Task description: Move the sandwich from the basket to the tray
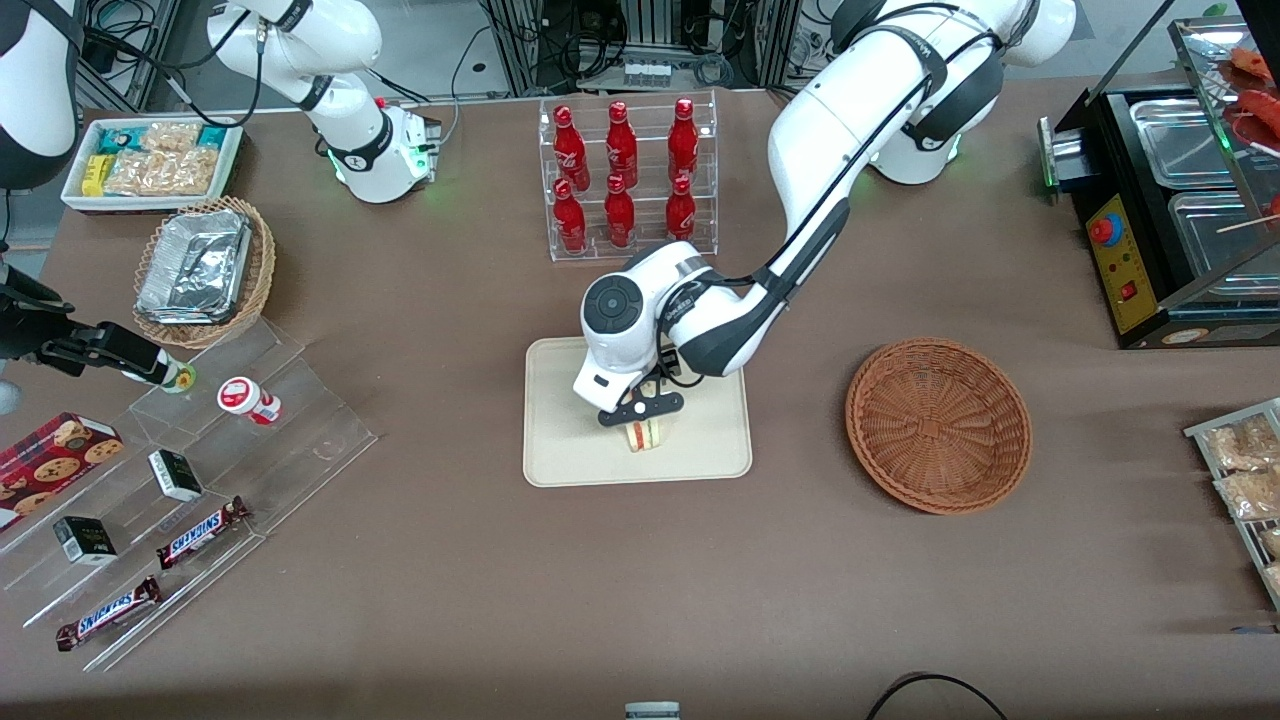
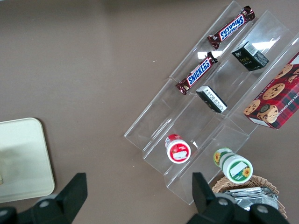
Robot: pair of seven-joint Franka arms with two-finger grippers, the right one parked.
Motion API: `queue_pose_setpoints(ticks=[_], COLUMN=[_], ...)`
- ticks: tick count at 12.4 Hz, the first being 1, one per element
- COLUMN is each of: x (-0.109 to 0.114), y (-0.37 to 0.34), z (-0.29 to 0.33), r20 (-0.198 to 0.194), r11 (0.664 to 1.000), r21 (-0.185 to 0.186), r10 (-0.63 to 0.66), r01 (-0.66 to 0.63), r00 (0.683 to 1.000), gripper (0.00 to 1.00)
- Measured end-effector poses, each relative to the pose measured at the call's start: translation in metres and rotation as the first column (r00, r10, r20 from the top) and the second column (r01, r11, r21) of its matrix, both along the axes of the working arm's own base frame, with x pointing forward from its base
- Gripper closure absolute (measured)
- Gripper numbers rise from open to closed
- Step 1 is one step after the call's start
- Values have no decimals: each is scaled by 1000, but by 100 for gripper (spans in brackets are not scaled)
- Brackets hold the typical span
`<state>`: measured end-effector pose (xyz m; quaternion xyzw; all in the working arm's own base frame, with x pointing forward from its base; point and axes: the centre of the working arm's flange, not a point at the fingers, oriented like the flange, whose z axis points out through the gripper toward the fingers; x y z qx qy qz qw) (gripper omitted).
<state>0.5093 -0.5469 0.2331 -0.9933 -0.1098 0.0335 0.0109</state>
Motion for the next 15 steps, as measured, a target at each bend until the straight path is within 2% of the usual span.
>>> queue_pose_setpoints(ticks=[3,9,11,14,15], x=[7,18,24,30,36], y=[1,20,36,65,82], z=[26,134,147,163,171], r20=[12,67,51,15,9], r11=[1000,1000,999,989,985], r21=[2,-9,19,81,90], r10=[9,6,-47,-122,-148], r01=[-9,-5,46,121,146], r00=[1000,998,998,992,989], gripper=[0,0,0,0,0])
